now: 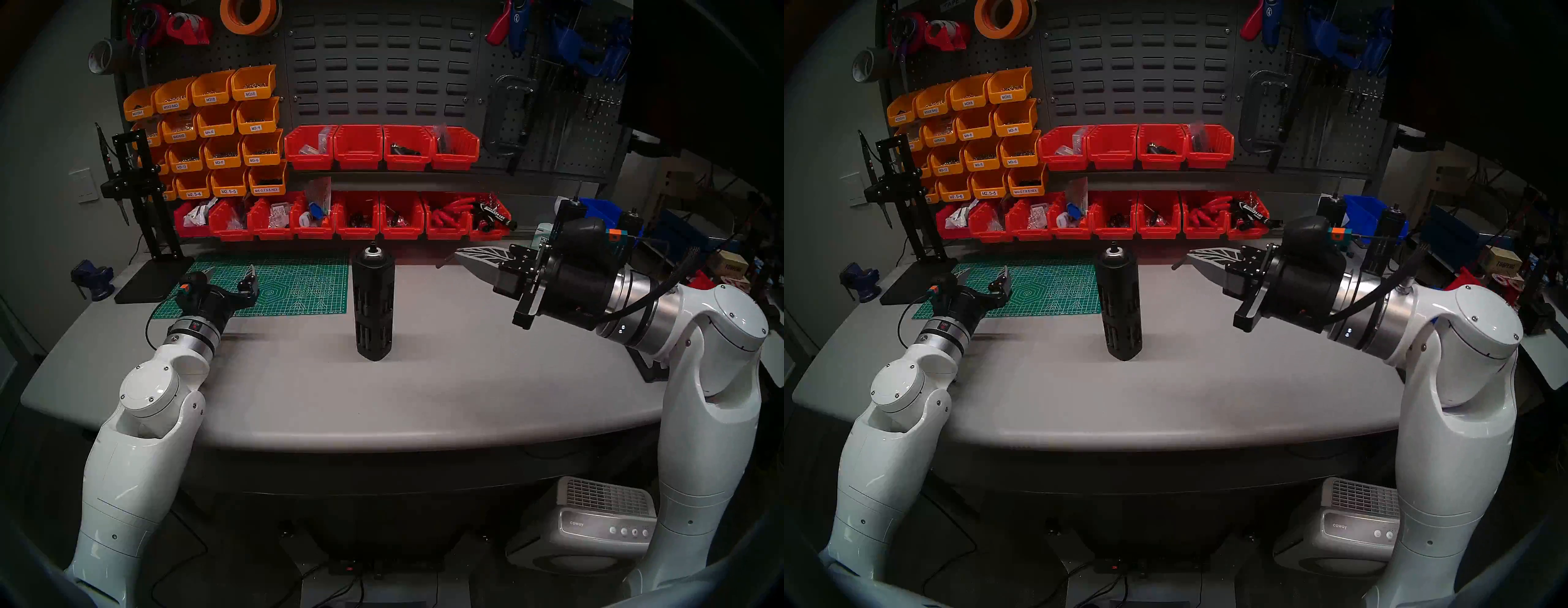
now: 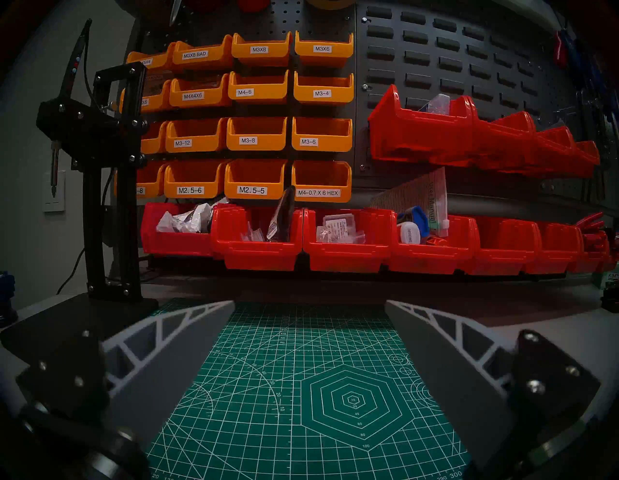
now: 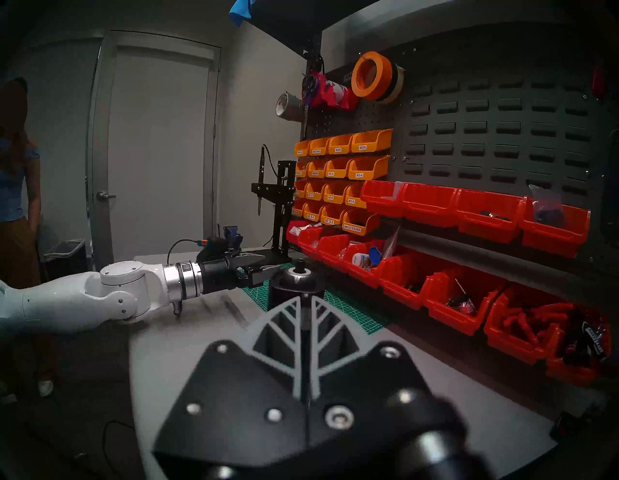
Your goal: Pick a screwdriver bit and insert it into the screwdriver
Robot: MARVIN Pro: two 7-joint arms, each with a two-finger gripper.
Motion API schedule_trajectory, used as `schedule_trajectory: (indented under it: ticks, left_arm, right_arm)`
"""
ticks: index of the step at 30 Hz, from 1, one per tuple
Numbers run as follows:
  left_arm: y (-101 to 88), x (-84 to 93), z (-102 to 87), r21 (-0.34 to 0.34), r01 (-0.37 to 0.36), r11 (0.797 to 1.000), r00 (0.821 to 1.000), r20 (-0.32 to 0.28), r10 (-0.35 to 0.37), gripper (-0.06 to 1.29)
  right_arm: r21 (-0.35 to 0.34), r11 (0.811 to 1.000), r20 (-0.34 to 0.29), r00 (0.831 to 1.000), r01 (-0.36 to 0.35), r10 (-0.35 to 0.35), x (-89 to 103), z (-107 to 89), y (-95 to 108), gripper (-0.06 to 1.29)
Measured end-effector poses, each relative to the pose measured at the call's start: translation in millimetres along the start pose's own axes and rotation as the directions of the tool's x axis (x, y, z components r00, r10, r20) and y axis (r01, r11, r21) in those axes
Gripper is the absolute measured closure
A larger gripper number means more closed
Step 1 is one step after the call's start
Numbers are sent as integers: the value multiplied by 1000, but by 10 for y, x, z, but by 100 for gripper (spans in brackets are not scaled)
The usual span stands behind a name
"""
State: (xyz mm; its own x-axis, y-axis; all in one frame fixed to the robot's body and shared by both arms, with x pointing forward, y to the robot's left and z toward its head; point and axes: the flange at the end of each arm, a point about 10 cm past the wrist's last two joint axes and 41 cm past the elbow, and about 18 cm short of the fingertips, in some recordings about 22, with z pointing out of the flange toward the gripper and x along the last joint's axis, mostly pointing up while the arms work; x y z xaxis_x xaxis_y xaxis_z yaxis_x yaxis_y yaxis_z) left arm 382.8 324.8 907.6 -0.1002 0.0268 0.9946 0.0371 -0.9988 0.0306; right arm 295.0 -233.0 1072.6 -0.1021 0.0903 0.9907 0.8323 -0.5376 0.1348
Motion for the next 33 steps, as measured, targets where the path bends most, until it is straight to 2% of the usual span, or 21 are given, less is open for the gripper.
schedule_trajectory:
  ticks: [11, 21, 33]
  left_arm:
    - [0, -1, 0, 0, 0, 1000, 1000, 1, 0, 0]
    - [0, -2, 0, 0, 0, 1000, 1000, 1, 0, 0]
    - [-1, -3, 0, 0, 0, 1000, 1000, 2, 0, 0]
  right_arm:
    - [71, 997, 1, 1000, 1, -1, 209, 103, 66, 126]
    - [138, 990, 35, 999, -30, 25, 229, 246, 222, 126]
    - [210, 978, 59, 998, -4, -9, 349, 394, 295, 126]
